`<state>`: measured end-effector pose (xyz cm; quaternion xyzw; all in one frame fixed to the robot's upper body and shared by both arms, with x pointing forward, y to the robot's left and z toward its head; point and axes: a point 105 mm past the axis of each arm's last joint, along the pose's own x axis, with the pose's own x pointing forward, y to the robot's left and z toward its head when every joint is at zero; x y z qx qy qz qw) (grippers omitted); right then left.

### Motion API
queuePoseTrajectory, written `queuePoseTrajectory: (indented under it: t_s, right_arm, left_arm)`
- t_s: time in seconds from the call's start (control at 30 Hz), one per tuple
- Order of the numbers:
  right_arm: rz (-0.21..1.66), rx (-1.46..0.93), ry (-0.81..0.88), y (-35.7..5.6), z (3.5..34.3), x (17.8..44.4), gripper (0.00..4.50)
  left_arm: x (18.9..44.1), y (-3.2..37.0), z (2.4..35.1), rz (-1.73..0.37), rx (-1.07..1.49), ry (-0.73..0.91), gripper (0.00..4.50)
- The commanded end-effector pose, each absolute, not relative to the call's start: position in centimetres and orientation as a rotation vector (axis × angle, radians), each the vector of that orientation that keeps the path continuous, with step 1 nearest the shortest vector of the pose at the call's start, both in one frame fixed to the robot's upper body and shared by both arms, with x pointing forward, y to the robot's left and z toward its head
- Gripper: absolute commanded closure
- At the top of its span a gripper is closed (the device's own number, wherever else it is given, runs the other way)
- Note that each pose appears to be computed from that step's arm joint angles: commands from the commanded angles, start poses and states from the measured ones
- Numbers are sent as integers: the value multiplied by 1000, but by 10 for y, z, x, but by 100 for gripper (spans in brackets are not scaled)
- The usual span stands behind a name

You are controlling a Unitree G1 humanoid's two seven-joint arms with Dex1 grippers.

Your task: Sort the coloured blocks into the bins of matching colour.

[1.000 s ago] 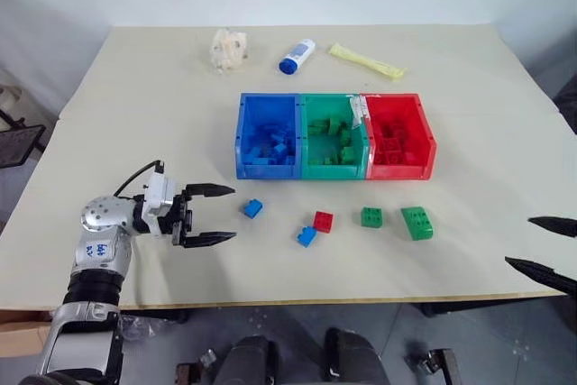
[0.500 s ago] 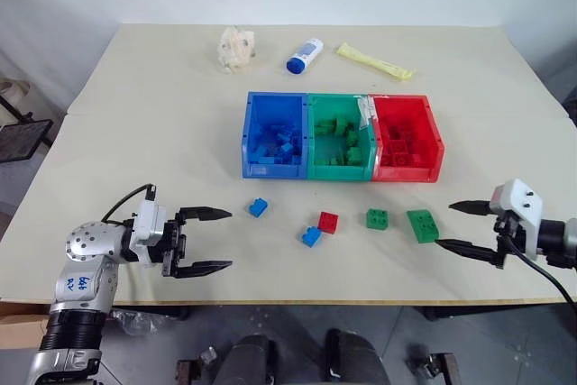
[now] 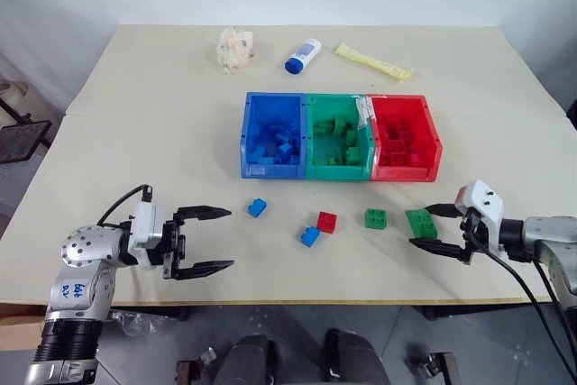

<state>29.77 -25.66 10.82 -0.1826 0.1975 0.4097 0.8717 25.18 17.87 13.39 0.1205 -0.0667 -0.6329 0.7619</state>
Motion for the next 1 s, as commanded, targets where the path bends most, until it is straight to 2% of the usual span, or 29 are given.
queuePoseTrajectory:
  t_s: [0.03,0.07,0.3,0.33,0.57,0.73,0.83,1.0]
  right_arm:
    - [829,-378,444,-256,99,295,36]
    - [829,-381,445,-256,98,293,54]
    - [794,-407,385,-255,110,294,288]
    - [794,-411,371,-253,113,295,308]
    - [826,-436,217,-228,160,300,307]
    - [829,-451,123,-212,192,313,307]
    - [856,-476,42,-188,219,339,307]
    - [894,-496,9,-161,230,374,307]
  left_arm:
    - [249,178,142,-1373,265,-192,0]
    - [249,177,142,-1373,264,-192,0]
    - [252,177,141,-1371,261,-187,0]
    - [253,177,141,-1370,261,-188,0]
    - [260,175,140,-1378,259,-195,0]
    - [264,174,140,-1386,260,-202,0]
    - [269,174,140,-1388,264,-205,0]
    - [275,174,140,-1391,272,-211,0]
